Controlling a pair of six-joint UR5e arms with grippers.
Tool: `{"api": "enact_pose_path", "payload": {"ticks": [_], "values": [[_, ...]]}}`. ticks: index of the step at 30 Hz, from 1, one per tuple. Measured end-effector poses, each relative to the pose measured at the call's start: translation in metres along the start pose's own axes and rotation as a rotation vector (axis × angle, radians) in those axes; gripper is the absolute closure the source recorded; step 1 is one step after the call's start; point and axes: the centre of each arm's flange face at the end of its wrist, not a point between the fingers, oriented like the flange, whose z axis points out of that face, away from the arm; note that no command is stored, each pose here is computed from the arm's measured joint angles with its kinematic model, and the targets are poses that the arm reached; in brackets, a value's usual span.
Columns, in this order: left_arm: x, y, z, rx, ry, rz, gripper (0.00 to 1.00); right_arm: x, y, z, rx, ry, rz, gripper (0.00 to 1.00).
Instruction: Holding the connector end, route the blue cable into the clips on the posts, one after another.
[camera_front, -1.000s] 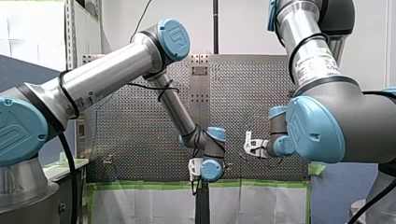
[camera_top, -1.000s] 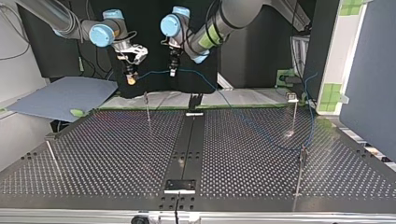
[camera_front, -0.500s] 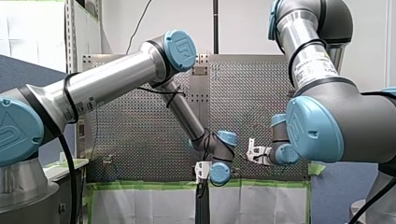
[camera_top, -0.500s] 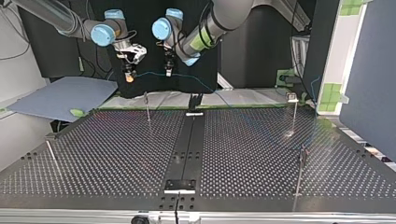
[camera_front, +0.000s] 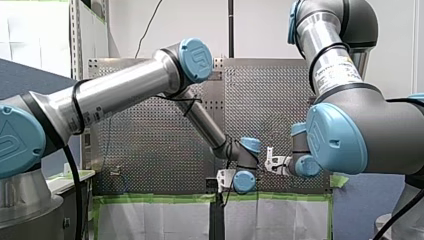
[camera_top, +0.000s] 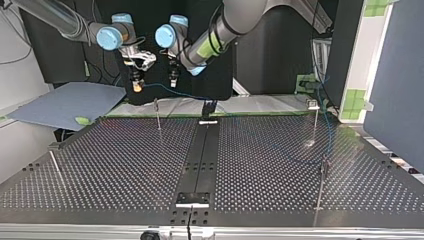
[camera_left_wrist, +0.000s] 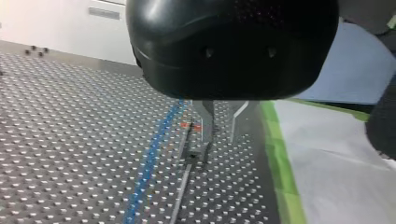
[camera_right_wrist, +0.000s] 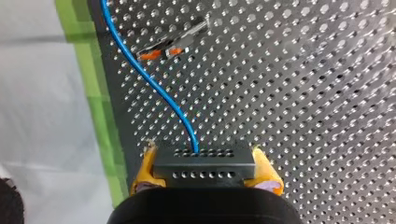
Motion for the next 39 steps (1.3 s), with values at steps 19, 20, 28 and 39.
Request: {"api": "enact_pose_path", "payload": {"ticks": [19,20,28,39], "values": [[-0.028,-0.028,0.042,0.036,-0.060,-0.086,0.80,-0.013,0.008,0.012,-0.007,-0.014,0.013,1.00],[-0.031,-0.029,0.044,0.033,-0.067,-0.091,0.80,-0.017,0.009,0.011,-0.008,-0.021,0.015,1.00],[-0.037,-0.031,0.044,0.013,-0.066,-0.064,0.80,-0.026,0.014,0.012,-0.019,-0.068,0.009,1.00],[-0.031,-0.038,0.028,0.003,-0.025,0.052,0.80,-0.018,0.023,0.021,-0.029,-0.054,0.006,1.00]]}}
